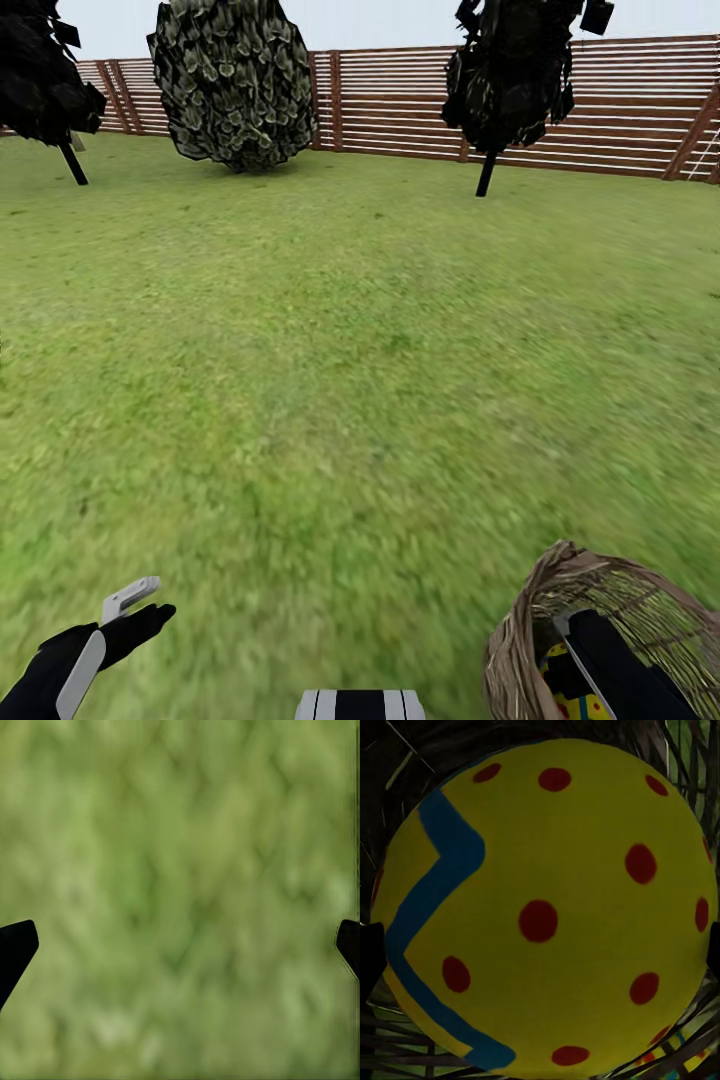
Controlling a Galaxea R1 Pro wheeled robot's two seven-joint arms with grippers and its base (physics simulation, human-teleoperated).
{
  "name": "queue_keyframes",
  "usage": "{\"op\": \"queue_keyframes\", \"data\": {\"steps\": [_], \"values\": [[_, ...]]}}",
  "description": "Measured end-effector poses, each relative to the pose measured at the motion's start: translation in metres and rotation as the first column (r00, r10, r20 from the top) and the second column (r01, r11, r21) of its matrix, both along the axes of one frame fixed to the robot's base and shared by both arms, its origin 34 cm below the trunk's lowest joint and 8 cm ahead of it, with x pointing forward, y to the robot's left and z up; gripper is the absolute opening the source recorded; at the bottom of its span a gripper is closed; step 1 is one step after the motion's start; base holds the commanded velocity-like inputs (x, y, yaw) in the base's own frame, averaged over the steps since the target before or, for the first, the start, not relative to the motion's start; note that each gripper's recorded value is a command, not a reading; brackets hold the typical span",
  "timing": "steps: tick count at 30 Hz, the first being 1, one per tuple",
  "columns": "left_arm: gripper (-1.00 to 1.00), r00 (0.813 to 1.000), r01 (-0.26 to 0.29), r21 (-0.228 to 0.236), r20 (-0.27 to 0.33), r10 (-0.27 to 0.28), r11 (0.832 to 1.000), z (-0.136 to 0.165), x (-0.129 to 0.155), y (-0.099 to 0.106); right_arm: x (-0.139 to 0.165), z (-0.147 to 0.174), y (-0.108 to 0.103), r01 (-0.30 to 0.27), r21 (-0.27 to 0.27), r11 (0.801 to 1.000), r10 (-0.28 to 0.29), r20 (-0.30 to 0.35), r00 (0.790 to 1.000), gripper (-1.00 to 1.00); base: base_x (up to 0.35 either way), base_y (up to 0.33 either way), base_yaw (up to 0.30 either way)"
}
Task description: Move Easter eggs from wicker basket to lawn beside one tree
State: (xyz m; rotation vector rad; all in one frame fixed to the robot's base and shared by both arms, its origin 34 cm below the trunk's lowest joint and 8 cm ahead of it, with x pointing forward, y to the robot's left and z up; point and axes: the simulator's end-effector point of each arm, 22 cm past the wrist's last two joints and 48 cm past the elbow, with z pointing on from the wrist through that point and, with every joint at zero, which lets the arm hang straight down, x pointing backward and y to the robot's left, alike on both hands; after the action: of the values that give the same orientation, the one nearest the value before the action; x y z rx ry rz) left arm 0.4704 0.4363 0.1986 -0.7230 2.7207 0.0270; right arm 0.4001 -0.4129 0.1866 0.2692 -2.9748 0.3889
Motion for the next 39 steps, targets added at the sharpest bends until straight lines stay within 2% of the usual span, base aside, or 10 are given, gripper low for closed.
{"op": "queue_keyframes", "data": {"steps": [39], "values": [[1.0, 0.988, 0.002, -0.005, 0.157, -0.001, 1.0, 0.069, 0.043, -0.001, 0.046, 0.059, 0.0, 0.002, 0.001, 1.0, -0.002, 0.159, 0.987, -1.0, -0.018, 0.0, 0.0]]}}
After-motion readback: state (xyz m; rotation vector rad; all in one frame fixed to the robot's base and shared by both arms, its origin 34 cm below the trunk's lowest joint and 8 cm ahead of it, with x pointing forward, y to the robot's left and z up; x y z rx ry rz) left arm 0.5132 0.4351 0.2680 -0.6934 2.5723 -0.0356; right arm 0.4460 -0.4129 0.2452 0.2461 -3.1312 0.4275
